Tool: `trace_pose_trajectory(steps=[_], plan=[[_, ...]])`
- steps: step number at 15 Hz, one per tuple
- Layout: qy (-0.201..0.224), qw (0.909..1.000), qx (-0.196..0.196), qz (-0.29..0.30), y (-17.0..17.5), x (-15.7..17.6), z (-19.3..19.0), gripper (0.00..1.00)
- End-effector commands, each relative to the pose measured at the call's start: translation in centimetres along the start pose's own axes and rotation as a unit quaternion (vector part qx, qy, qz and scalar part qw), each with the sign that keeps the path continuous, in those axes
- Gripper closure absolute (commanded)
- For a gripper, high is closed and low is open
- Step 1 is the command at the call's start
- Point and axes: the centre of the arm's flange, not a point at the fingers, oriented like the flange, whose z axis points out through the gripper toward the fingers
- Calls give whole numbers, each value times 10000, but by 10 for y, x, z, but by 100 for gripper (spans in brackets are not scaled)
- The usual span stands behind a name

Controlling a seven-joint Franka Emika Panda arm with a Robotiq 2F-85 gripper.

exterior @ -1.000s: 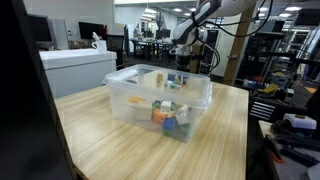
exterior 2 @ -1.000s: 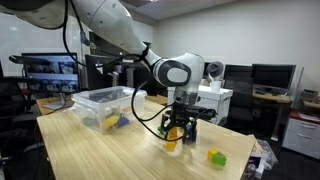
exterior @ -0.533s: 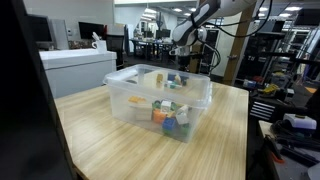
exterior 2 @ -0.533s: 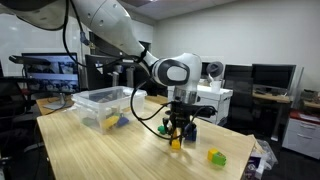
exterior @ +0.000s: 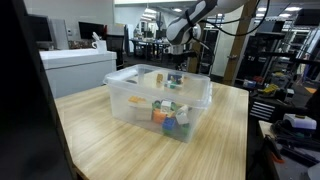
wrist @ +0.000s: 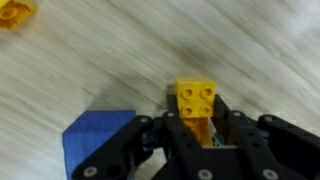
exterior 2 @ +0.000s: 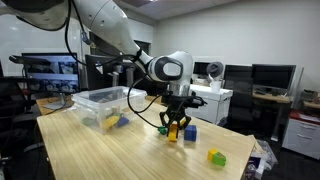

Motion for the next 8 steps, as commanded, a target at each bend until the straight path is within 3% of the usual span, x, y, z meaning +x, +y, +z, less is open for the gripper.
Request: trace_pose_trajectory(steps=[1,8], plan=[[63,9997,-169,182,-27,19,-41,89],[462,9976,-487,143,-92,53,-135,89]])
